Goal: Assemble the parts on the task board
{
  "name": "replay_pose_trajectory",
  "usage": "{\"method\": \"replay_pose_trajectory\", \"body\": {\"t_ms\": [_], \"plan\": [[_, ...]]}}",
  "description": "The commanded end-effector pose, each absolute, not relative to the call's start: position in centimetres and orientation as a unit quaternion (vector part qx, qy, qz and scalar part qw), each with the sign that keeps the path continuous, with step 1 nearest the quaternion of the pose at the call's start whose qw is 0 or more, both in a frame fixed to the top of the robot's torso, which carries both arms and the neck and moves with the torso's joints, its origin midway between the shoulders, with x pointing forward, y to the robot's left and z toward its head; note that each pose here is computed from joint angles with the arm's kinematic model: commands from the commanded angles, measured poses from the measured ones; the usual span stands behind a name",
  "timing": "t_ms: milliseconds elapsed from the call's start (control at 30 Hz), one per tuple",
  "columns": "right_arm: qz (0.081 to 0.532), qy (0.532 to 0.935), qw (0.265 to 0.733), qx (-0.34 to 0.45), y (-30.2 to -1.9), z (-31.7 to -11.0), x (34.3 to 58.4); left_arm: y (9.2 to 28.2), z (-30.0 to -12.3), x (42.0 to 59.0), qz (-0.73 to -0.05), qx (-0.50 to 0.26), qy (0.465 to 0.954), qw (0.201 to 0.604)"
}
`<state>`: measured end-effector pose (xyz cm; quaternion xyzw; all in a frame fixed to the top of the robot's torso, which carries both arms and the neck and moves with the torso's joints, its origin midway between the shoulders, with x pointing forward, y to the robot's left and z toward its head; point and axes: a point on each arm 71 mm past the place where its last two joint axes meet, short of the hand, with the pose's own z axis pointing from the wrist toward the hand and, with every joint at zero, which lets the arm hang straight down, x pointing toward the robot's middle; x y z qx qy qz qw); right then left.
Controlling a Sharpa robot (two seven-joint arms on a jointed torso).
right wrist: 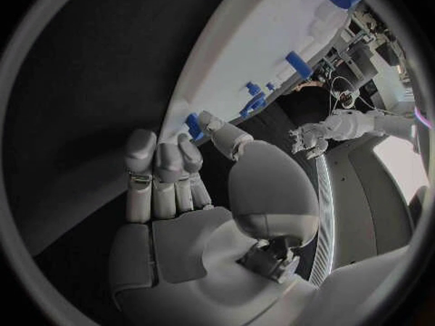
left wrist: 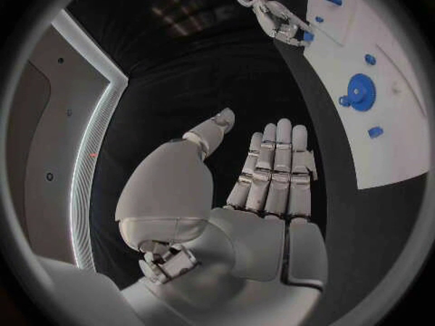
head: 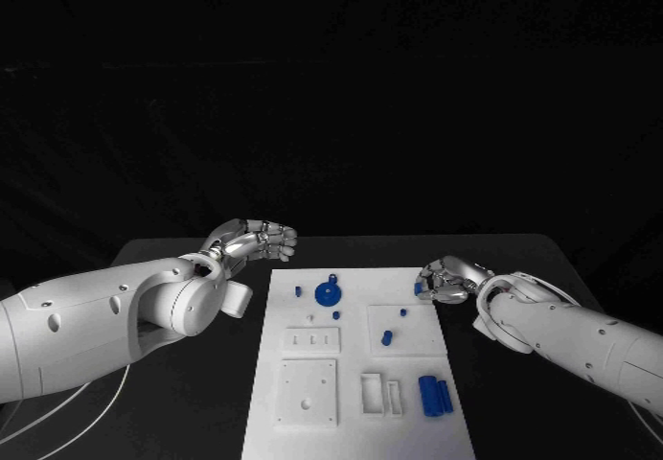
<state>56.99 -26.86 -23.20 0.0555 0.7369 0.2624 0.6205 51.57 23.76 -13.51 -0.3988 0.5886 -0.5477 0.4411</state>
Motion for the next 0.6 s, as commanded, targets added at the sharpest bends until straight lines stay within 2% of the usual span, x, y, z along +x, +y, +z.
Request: {"method": "replay_pose_trajectory", "body": {"t_ms": [33, 600], "plan": [[0.266, 0.737, 0.620, 0.054, -26.68, -23.26, 56.97, 23.45, -13.36, 51.53, -0.556, -0.391, 0.589, 0.437], [0.267, 0.738, 0.618, 0.049, -26.30, -23.28, 56.95, 23.41, -13.37, 51.58, -0.555, -0.391, 0.590, 0.437]]}}
